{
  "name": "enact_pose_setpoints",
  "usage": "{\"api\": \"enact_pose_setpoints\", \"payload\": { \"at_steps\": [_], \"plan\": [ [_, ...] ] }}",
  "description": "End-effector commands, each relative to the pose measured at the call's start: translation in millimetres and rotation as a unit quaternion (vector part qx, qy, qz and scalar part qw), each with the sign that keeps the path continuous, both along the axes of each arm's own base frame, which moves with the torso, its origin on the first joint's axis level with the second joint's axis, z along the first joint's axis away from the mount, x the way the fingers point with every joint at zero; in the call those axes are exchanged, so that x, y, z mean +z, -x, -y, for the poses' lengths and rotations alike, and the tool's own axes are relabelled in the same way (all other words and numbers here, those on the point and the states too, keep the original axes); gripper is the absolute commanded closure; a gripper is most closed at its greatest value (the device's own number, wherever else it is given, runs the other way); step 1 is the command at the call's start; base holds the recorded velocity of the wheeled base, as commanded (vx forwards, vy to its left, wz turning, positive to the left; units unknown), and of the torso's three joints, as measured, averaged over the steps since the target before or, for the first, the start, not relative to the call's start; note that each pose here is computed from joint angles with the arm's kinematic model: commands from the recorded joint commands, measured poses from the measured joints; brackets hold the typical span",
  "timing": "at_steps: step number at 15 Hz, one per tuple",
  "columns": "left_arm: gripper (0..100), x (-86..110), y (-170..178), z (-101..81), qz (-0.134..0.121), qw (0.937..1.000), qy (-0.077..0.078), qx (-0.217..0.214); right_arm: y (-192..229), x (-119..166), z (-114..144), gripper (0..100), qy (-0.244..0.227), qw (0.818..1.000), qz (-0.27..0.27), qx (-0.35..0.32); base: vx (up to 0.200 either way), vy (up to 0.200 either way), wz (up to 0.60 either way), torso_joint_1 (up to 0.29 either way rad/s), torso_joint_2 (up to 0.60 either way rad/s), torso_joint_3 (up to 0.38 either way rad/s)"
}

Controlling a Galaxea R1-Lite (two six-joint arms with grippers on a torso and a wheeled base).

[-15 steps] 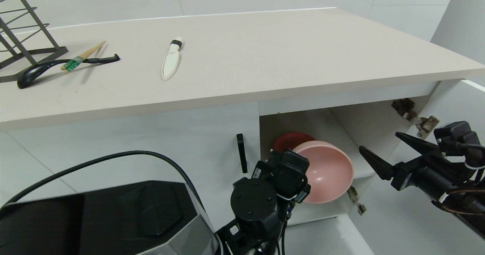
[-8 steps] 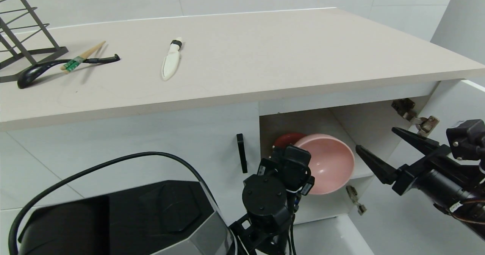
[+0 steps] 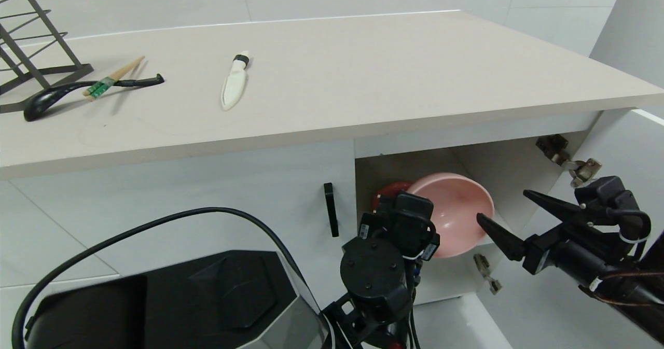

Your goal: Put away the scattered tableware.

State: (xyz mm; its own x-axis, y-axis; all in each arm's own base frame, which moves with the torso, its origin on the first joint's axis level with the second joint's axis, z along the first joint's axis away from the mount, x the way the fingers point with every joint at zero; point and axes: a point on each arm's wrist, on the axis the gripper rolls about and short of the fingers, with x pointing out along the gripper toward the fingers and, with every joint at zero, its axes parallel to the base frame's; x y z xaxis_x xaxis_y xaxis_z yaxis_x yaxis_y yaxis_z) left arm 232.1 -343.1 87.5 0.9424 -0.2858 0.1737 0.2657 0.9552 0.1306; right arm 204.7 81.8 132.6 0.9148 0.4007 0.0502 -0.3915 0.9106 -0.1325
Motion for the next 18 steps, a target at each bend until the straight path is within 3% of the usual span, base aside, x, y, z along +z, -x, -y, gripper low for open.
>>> {"api": "enact_pose_setpoints", "payload": {
  "at_steps": [1, 3, 9, 10, 16, 17, 18],
  "plan": [
    [100, 2.9, 3.8, 1.9, 0.002, 1.0, 0.004, -0.005, -11.6, -5.5, 2.5, 0, 0.003, 1.0, -0.009, -0.015, 0.0, 0.0, 0.0, 0.0, 0.0, 0.0],
    [100, 3.2, 4.3, 2.5, -0.003, 0.9997, 0.022, -0.01, -13.9, -7.2, 2.4, 0, 0.004, 1.0, -0.012, -0.016, 0.0, 0.0, 0.0, 0.0, 0.0, 0.0],
    [100, 3.2, 5.3, 3.2, -0.003, 0.9997, 0.021, -0.011, -15.4, -6.1, 2.2, 0, 0.002, 1.0, -0.01, -0.017, 0.0, 0.0, 0.0, 0.0, 0.0, 0.0],
    [100, 3.2, 5.3, 3.2, -0.003, 0.9997, 0.021, -0.011, -15.3, -6.1, 1.9, 100, 0.002, 1.0, -0.01, -0.016, 0.0, 0.0, 0.0, 0.0, 0.0, 0.0],
    [100, 6.4, 17.6, 12.6, 0.002, 0.9992, 0.024, -0.032, 1.4, 7.0, -17.1, 100, -0.01, 0.999, 0.016, 0.036, 0.0, 0.0, 0.0, 0.0, 0.0, 0.0],
    [0, 7.1, 19.3, 13.5, 0.002, 0.9991, 0.024, -0.035, 1.8, 7.7, -16.9, 100, -0.011, 0.999, 0.017, 0.036, 0.0, 0.0, 0.0, 0.0, 0.0, 0.0],
    [0, 8.4, 23.3, 15.6, 0.004, 0.9988, 0.025, -0.043, 2.2, 7.7, -16.7, 100, -0.011, 0.999, 0.017, 0.036, 0.0, 0.0, 0.0, 0.0, 0.0, 0.0]
  ]
}}
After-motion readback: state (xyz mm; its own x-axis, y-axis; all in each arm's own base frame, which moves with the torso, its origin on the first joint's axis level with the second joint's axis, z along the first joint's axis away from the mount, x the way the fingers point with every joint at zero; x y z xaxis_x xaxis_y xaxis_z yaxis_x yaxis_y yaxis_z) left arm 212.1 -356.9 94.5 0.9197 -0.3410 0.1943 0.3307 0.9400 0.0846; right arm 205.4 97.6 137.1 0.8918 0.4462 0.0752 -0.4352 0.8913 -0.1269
